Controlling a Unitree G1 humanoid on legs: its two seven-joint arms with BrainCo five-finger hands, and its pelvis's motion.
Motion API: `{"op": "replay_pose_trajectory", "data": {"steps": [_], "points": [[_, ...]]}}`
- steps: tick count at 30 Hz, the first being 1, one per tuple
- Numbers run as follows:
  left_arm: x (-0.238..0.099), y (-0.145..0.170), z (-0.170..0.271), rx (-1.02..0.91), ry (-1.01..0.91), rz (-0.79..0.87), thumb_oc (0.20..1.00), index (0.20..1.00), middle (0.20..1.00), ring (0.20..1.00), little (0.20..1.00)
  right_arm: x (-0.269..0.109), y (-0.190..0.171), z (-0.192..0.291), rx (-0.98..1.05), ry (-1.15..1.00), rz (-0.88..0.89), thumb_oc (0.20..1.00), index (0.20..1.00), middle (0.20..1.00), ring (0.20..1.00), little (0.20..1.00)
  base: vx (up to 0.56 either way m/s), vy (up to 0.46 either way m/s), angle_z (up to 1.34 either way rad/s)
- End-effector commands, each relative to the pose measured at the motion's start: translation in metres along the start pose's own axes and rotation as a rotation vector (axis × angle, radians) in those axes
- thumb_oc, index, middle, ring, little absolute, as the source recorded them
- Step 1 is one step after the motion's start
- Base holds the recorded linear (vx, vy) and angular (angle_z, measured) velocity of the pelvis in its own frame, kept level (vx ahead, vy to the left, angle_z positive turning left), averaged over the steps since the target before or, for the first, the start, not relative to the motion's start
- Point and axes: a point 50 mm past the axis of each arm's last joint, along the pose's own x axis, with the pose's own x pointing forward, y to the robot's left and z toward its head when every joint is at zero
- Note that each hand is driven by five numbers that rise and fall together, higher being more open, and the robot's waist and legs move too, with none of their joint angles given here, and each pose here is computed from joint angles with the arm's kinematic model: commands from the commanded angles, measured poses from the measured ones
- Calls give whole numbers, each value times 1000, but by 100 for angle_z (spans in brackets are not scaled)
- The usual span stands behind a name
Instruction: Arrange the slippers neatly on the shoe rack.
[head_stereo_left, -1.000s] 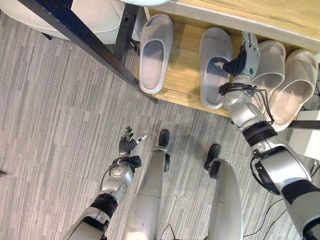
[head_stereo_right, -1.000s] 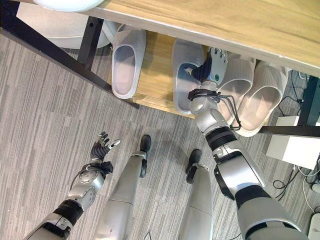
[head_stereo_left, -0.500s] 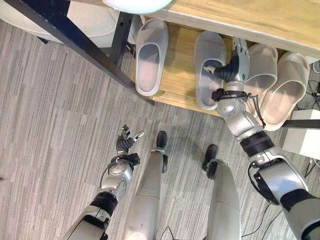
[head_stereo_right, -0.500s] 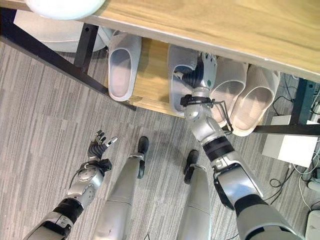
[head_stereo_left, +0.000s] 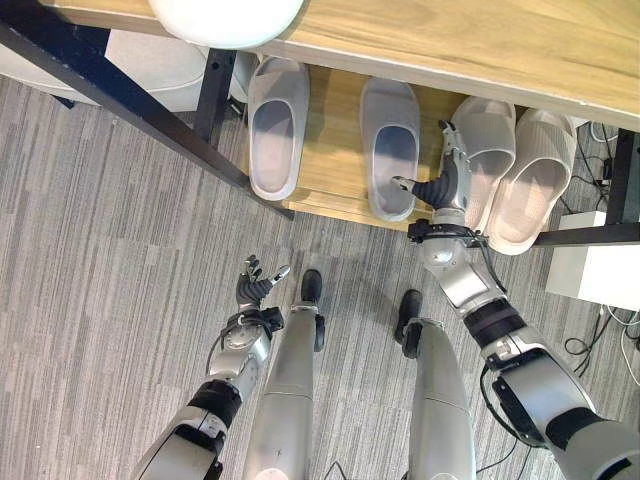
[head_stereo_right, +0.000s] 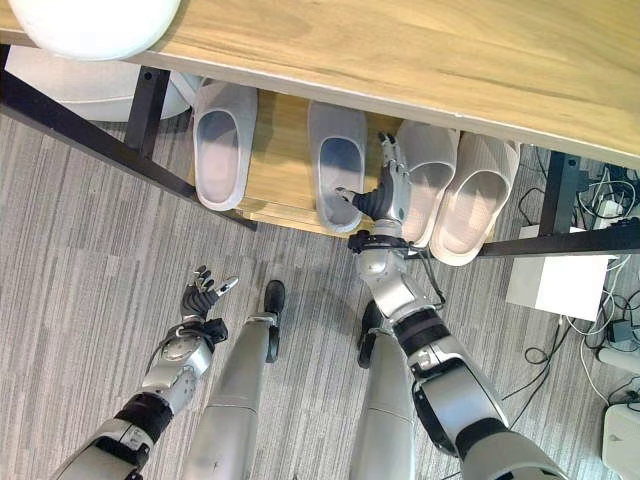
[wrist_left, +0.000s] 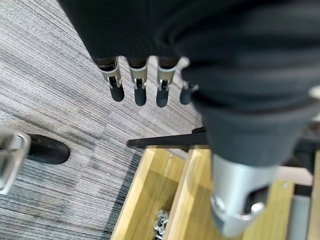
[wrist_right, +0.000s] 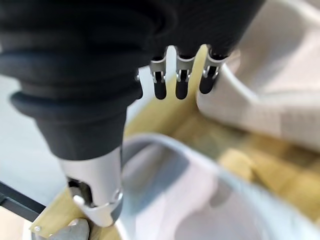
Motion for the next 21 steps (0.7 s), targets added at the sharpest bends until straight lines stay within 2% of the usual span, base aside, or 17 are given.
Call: {"op": "replay_pose_trajectory", "data": {"steps": [1,6,21], "points": [[8,-6,14,-34,-44,31,1000,1000,1000,1000,1000,7,0,10,58,-11,6,1000,1000,1000,1000,1000,0,0,0],[11,-10,21,-37,-60,38,1000,1000,1000,1000,1000,9,10,20,115,5,26,1000,1000,1000,1000,1000,0,0,0],[21,-44,48,-44,-107,29,1000,1000,1000,1000,1000,-7,53,67,503,72,119,1000,1000,1000,1000,1000,0,0,0]]}}
